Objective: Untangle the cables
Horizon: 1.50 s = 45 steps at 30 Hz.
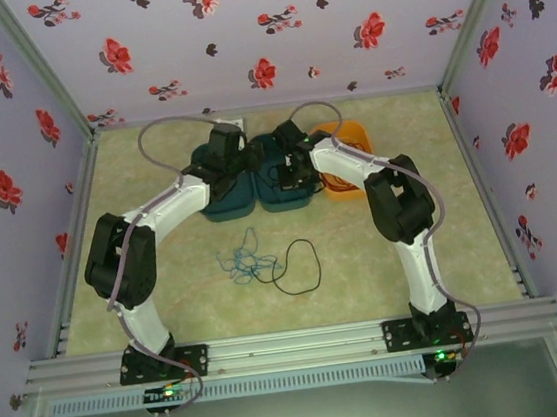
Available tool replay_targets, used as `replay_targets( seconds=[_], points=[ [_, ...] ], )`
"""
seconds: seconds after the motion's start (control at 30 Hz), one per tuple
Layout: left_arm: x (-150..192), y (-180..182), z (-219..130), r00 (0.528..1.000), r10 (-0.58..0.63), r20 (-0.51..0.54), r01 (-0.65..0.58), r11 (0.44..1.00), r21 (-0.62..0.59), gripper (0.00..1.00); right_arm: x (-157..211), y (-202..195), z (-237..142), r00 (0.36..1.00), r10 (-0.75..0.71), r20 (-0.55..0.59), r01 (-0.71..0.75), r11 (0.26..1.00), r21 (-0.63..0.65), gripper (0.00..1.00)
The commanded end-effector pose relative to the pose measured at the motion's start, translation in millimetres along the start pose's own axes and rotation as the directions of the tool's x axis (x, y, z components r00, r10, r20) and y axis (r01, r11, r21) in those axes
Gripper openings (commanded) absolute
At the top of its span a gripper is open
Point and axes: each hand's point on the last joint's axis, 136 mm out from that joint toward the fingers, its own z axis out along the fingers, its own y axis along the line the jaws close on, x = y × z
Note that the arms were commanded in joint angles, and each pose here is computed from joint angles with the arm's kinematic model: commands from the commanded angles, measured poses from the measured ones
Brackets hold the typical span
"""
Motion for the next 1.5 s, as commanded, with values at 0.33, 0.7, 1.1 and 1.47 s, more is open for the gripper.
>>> replay_targets(
  seconds=[0.33,0.7,1.1,1.47],
  points=[
    [-14.4,-1.9,-21.7,0.999,-0.012,0.051,0.011,1.000,0.028,0.52,-11.1,8.5,-49.5,0.995,-0.088,0.051,0.089,0.996,-0.023,0.36],
    [-25.9,0.7,-49.2,0.995,-0.004,0.100,0.002,1.000,0.018,0.74,-24.0,8.2,-89.0,0.985,-0.090,0.150,0.093,0.996,-0.015,0.53],
    [-10.0,21.4,-94.7,0.991,-0.029,0.130,0.033,0.999,-0.026,1.00,7.3,5.4,-126.7,0.975,-0.073,0.209,0.087,0.995,-0.058,0.48],
    [40.0,46.7,-142.4,0.989,-0.085,0.125,0.092,0.994,-0.051,1.00,138.3,3.1,-118.2,0.993,-0.079,0.084,0.088,0.991,-0.101,0.48]
  ],
)
